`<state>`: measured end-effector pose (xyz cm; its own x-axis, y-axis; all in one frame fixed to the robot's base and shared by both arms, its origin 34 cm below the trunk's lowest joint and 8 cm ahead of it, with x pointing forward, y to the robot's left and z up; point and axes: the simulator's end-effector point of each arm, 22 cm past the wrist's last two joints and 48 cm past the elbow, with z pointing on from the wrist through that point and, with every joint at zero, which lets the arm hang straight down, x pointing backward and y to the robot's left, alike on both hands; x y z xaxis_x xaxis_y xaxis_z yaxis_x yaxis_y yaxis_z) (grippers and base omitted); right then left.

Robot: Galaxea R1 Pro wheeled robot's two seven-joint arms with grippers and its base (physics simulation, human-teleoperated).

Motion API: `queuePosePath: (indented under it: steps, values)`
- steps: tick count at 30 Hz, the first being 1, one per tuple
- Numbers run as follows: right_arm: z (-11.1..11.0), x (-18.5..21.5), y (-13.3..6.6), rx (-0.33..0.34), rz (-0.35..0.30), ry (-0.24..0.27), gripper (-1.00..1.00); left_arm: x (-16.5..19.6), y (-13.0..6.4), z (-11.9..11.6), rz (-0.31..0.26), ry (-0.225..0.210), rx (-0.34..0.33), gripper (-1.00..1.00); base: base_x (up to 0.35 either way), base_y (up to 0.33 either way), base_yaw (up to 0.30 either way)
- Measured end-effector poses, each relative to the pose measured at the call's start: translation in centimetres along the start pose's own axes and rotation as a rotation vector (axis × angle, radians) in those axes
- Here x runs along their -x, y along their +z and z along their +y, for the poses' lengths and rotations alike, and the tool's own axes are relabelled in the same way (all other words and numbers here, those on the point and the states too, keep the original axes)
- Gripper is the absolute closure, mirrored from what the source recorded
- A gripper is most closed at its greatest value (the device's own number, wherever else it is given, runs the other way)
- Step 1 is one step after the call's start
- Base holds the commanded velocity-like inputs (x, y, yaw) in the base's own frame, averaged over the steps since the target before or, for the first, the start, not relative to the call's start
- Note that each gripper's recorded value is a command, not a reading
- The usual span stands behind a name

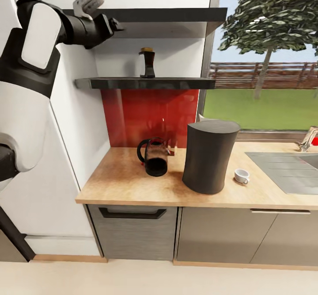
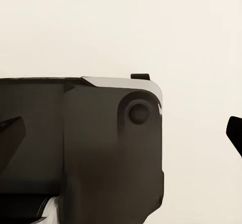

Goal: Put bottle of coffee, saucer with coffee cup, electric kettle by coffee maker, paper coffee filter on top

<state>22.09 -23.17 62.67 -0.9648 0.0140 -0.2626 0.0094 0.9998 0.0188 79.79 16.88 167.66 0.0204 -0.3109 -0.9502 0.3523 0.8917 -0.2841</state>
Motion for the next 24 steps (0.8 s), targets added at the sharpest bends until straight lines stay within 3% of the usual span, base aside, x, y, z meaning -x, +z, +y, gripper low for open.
queuePosePath:
  steps: [4, 6, 11, 14, 19, 24]
  values:
    - [-0.1, 0.0, 0.0, -0.002, -0.001, 0.0, -1.0, 0.7, 0.3, 0.9, -0.056, 0.032, 0.052, -1.0, 0.0, 0.0, 0.0]
    - [-0.2, 0.0, 0.0, -0.003, 0.0, 0.0, -1.0, 0.8, 0.7, 1.7, -0.079, 0.073, 0.106, -1.0, 0.0, 0.0, 0.0]
    - [-0.5, -0.1, 0.0, -0.007, 0.003, -0.001, -1.0, -1.4, 3.4, 3.1, -0.077, 0.151, 0.224, -1.0, 0.0, 0.0, 0.0]
    - [-1.0, -0.1, 0.0, -0.012, 0.003, -0.002, -1.0, -3.0, 5.0, 2.3, -0.059, 0.18, 0.251, -1.0, 0.0, 0.0, 0.0]
    - [-1.4, -0.2, 0.0, -0.018, 0.005, -0.003, -1.0, -4.5, 6.6, 1.6, -0.049, 0.184, 0.269, -1.0, 0.0, 0.0, 0.0]
    - [-1.5, -0.2, 0.0, -0.019, 0.005, -0.004, -1.0, -5.5, 7.4, 2.3, -0.042, 0.173, 0.292, -1.0, 0.0, 0.0, 0.0]
